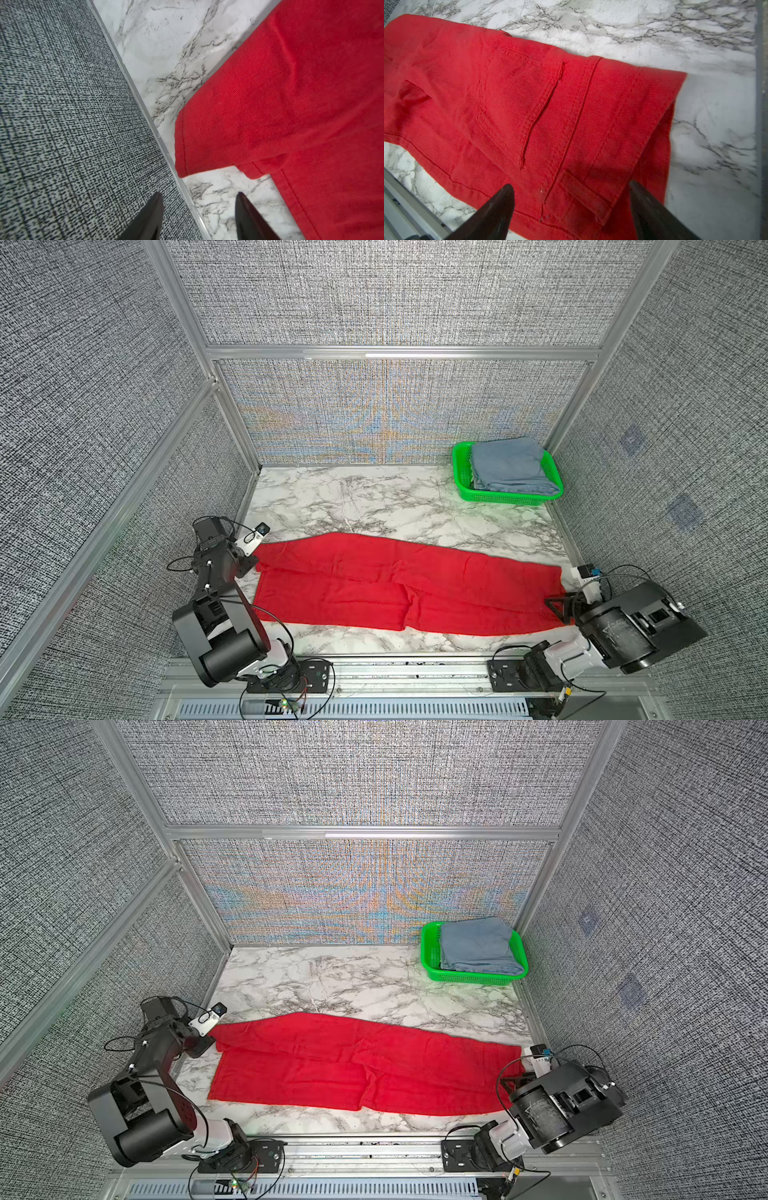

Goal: Roll up the long pants
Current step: Fold the long pant at the center of the board.

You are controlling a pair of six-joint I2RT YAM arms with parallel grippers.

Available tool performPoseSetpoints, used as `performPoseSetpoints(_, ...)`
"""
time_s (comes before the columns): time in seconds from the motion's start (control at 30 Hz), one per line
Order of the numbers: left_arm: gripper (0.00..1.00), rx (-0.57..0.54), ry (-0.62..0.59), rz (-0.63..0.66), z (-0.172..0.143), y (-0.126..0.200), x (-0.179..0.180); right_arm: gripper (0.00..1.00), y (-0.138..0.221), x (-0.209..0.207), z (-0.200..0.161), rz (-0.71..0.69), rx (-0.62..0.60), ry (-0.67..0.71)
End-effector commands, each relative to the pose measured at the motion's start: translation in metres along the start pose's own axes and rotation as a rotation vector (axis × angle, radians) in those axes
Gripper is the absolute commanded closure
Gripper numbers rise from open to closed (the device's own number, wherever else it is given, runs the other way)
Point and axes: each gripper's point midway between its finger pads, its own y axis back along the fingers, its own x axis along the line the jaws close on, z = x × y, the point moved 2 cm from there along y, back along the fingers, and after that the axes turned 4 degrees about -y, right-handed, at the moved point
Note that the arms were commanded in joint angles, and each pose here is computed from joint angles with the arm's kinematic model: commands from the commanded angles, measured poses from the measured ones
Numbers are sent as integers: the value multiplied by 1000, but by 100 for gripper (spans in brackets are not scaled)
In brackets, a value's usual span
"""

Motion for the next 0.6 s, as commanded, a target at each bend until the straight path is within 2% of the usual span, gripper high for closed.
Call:
performPoseSetpoints(0.0,50,-4,-20,45,3,0,16,11,-1,2,0,5,-6,-11)
performPoseSetpoints(0.17,55,7,-23,32,3,-5,22,11,0,1,0,-8,5,-5)
performPoseSetpoints(0.57,58,19,-74,-46,-1,-13,6,11,0,-1,-1,-18,4,-17)
